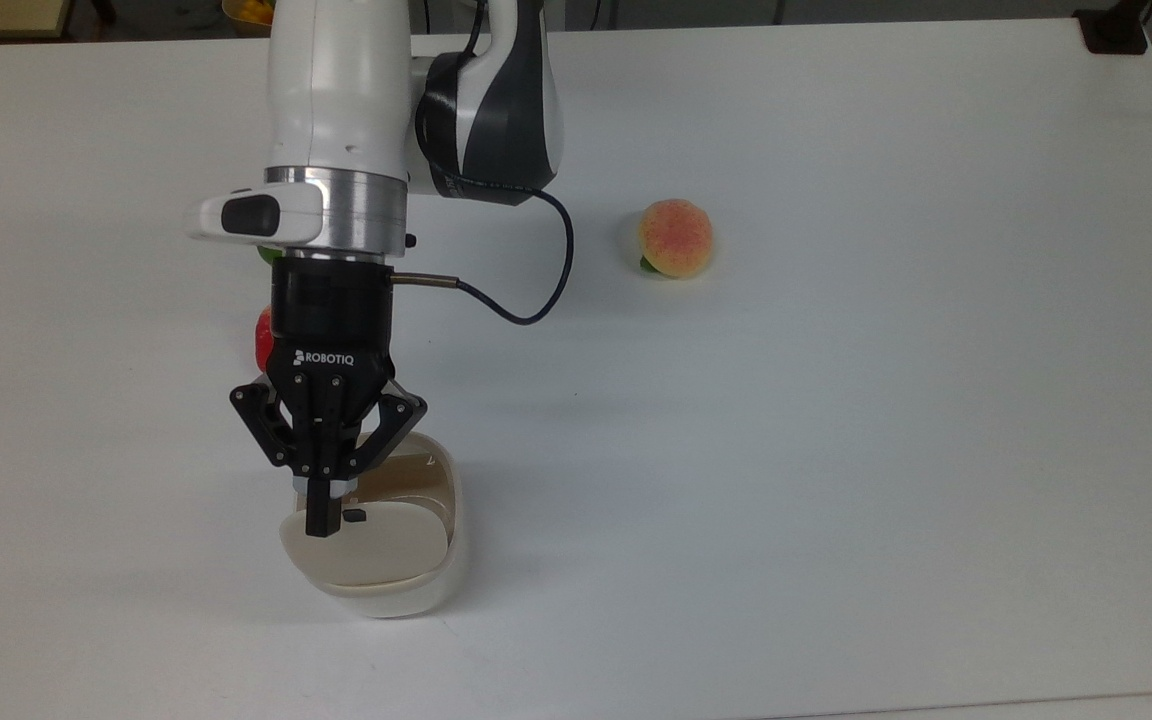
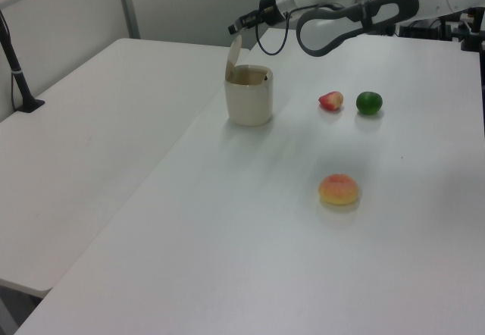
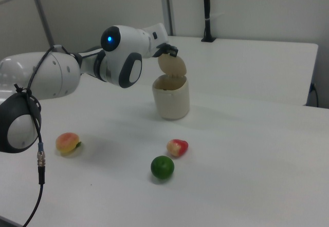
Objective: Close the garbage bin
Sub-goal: 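Push the raised lid down over the bin opening with the gripper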
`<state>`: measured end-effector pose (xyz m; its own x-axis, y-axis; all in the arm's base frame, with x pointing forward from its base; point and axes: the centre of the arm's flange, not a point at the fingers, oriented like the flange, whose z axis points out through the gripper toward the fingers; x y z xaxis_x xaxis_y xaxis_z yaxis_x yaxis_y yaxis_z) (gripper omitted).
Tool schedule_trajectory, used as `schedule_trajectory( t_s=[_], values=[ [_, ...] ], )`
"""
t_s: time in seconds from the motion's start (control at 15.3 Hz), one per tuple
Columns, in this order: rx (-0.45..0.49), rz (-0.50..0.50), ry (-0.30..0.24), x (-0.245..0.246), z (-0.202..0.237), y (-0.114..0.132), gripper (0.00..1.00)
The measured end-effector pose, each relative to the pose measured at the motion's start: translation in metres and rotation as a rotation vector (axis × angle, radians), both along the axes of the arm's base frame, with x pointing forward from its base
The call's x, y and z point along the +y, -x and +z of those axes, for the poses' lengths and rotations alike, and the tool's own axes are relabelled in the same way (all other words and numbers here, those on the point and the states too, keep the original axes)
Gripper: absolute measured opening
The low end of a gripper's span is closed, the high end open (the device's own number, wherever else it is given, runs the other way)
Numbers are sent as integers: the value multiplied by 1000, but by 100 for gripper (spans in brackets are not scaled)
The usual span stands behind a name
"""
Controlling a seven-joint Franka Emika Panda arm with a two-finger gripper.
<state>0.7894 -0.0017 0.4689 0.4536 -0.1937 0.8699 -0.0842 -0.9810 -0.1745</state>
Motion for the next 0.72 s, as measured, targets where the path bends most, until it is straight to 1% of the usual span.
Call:
schedule_trajectory(
  t_s=[0.2, 0.46, 0.59, 0.72],
  values=[
    [20, 7, 27, -1, -15, -2, 1],
    [31, 5, 37, -6, -21, -2, 1],
    [49, 10, 33, -4, -29, 0, 1],
    [69, 14, 16, -3, -37, 4, 1]
  ],
)
